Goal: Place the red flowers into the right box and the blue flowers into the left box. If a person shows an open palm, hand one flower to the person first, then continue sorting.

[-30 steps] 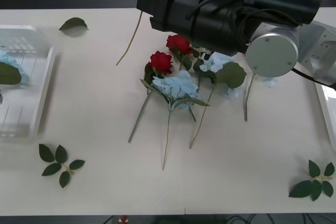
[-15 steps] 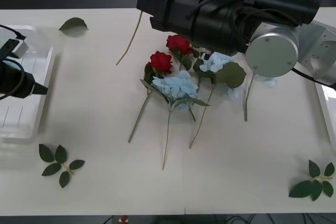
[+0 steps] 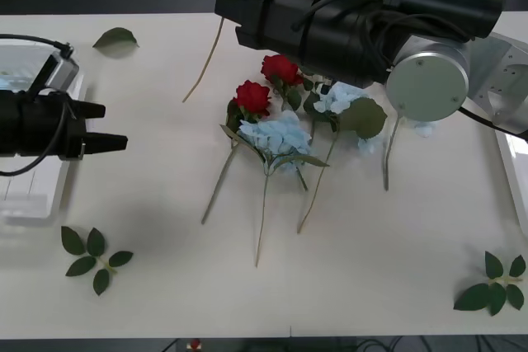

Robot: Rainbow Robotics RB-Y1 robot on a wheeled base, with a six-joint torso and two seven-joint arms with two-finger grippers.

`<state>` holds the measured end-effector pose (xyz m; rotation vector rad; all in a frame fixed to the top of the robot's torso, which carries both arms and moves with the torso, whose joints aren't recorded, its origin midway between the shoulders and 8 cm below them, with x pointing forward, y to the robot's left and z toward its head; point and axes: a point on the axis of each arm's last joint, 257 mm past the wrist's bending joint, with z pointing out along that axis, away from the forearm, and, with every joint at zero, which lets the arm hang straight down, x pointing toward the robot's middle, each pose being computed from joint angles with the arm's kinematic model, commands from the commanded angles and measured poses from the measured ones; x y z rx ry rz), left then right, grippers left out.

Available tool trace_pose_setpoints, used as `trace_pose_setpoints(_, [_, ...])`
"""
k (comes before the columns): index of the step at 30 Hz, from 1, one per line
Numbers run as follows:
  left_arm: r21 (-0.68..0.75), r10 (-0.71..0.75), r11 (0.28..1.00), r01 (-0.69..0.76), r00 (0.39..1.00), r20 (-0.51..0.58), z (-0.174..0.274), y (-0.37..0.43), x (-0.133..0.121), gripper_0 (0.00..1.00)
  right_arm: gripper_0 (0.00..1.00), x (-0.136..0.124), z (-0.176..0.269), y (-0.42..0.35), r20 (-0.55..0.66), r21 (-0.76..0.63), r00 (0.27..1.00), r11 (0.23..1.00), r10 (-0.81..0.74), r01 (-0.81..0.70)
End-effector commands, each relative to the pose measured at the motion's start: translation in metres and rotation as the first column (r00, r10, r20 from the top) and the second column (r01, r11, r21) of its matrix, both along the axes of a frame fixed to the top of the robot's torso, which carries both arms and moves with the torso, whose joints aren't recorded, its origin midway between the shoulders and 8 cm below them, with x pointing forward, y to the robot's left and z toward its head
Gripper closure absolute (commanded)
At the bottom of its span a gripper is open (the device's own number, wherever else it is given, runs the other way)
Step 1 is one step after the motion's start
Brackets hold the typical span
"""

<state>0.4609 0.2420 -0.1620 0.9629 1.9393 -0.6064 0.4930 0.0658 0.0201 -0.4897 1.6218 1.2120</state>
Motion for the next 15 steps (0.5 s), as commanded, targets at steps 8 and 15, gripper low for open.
trace_pose_setpoints(8, [-0.25, -0.184, 0.948, 0.196, 0.98, 0.07, 0.039, -0.075, -0.031, 0.0, 1.0, -0.006, 0.021, 0.009, 0.022, 0.024, 1.0, 0.999, 0.022, -0.022])
trace_pose_setpoints(15, [-0.388, -0.232, 0.894, 0.222, 0.973, 0.022, 0.048, -0.127, -0.037, 0.0, 1.0, -0.006, 0.021, 0.009, 0.022, 0.024, 1.0, 0.999, 0.022, -0.022])
